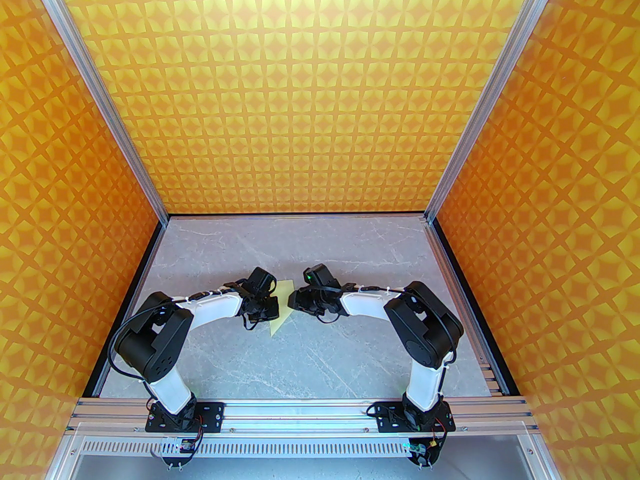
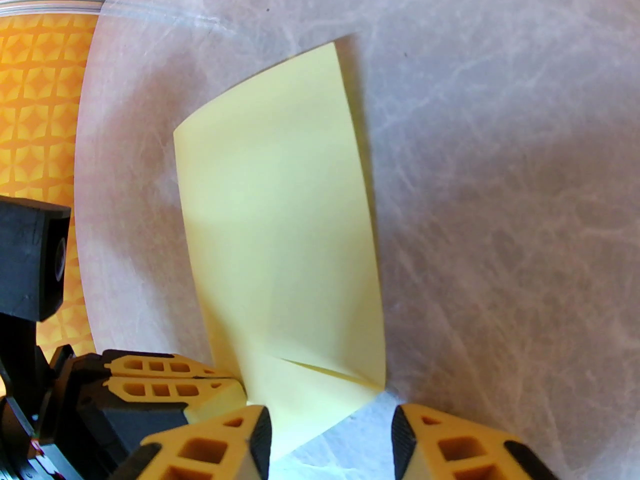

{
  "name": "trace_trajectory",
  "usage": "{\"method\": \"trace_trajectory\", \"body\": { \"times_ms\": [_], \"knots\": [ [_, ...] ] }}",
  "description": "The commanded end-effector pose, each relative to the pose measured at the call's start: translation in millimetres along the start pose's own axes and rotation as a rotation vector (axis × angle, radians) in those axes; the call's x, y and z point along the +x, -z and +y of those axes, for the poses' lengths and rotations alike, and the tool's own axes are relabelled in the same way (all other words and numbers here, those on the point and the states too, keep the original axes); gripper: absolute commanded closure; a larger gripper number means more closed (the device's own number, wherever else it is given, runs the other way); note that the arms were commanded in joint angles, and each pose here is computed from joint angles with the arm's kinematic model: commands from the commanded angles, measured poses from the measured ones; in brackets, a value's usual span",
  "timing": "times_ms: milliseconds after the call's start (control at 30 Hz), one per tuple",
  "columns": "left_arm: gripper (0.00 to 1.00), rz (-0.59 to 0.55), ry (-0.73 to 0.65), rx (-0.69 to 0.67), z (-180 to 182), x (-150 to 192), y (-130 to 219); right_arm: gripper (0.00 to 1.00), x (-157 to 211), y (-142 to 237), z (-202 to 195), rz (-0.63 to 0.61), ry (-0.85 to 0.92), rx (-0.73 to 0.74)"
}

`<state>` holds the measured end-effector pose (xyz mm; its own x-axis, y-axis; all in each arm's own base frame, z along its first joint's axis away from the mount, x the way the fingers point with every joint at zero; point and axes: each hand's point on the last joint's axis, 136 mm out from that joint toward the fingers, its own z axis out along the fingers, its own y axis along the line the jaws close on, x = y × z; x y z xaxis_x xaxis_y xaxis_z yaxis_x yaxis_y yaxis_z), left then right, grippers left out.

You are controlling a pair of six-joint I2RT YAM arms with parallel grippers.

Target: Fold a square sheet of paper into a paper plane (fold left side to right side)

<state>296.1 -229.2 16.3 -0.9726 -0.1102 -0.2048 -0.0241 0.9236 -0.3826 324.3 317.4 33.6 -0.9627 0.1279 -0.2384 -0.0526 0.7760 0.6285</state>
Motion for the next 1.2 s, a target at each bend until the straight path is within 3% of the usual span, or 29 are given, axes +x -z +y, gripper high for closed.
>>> {"method": "trace_trajectory", "body": {
  "times_ms": [0,133,433,933,1167],
  "knots": [
    [0.93,0.050,0.029,-0.065,22.6,19.0,-13.0,0.56,-0.4,-12.4,0.8,0.024,0.000,-0.003],
    [0.93,0.054,0.036,-0.047,20.7,21.9,-14.1,0.55,-5.7,-16.0,1.7,0.014,-0.003,0.002],
    [0.95,0.053,0.108,-0.044,21.3,24.4,-15.5,0.53,-20.9,7.2,-19.7,-0.080,0.030,0.180],
    [1.00,0.066,0.156,-0.056,37.8,39.8,-25.2,0.55,-12.1,-7.5,-13.4,-0.041,-0.041,0.110],
    [0.98,0.043,0.083,-0.175,60.1,36.9,-12.2,0.55,-9.3,-5.4,-13.7,-0.030,-0.026,0.112]
  ]
}}
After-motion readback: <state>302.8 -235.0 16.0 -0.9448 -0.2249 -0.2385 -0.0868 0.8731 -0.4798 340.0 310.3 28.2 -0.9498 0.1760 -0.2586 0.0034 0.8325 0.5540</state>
